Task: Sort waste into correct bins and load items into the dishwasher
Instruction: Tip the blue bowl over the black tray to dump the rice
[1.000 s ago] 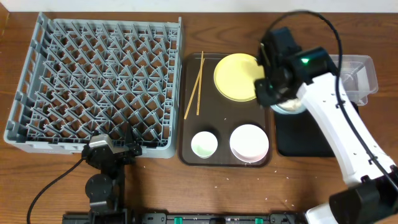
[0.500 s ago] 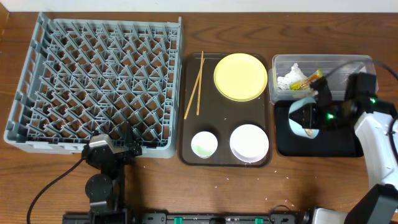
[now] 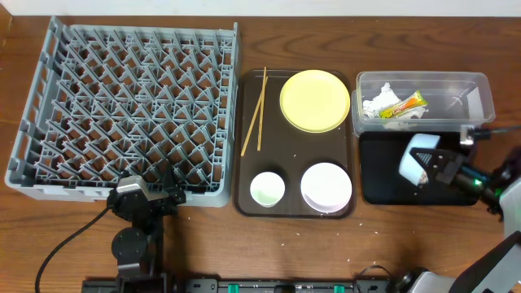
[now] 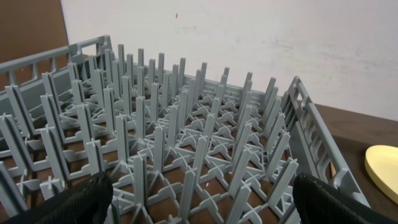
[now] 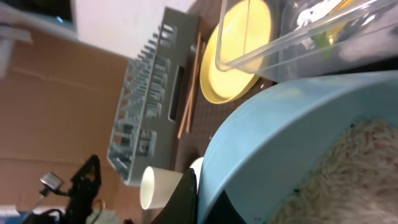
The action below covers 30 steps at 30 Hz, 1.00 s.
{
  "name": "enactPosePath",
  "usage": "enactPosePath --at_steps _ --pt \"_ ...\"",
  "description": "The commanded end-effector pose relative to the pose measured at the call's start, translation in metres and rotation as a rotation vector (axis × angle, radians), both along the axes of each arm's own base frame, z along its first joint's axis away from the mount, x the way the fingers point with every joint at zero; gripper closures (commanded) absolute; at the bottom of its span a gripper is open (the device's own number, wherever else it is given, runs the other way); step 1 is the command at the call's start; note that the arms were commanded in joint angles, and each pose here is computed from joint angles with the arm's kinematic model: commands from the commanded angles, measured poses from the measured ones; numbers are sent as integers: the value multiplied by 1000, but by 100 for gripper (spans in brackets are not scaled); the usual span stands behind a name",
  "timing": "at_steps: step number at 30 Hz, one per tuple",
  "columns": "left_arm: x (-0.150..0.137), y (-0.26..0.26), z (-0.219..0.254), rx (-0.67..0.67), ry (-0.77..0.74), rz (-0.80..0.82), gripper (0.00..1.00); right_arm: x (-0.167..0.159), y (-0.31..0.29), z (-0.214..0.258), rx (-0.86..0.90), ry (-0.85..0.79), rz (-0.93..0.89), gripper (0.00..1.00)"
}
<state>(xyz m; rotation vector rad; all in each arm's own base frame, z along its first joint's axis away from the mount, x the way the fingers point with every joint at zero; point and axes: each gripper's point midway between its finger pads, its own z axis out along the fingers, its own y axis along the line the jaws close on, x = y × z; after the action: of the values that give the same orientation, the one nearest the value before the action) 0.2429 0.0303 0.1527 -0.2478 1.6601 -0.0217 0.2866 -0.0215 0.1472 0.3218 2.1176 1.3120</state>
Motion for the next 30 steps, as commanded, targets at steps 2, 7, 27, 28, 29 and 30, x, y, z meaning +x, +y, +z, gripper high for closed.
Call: enactPosePath --at_steps 2,7,27,28,29,30 --pt "-1 3 -17 12 52 14 7 -7 -12 13 97 -102 -65 99" --pt "-1 3 -17 12 52 14 7 -10 -24 18 135 -147 -117 99" --pt "-1 3 -17 12 52 13 7 5 -47 26 296 -21 -205 99" --pt "-1 3 -17 12 52 14 7 5 -48 23 306 11 -219 99" --pt "-1 3 -17 12 52 14 7 6 -49 19 330 72 -246 99" --pt "-1 3 -17 12 52 14 7 7 -51 16 348 113 -266 99"
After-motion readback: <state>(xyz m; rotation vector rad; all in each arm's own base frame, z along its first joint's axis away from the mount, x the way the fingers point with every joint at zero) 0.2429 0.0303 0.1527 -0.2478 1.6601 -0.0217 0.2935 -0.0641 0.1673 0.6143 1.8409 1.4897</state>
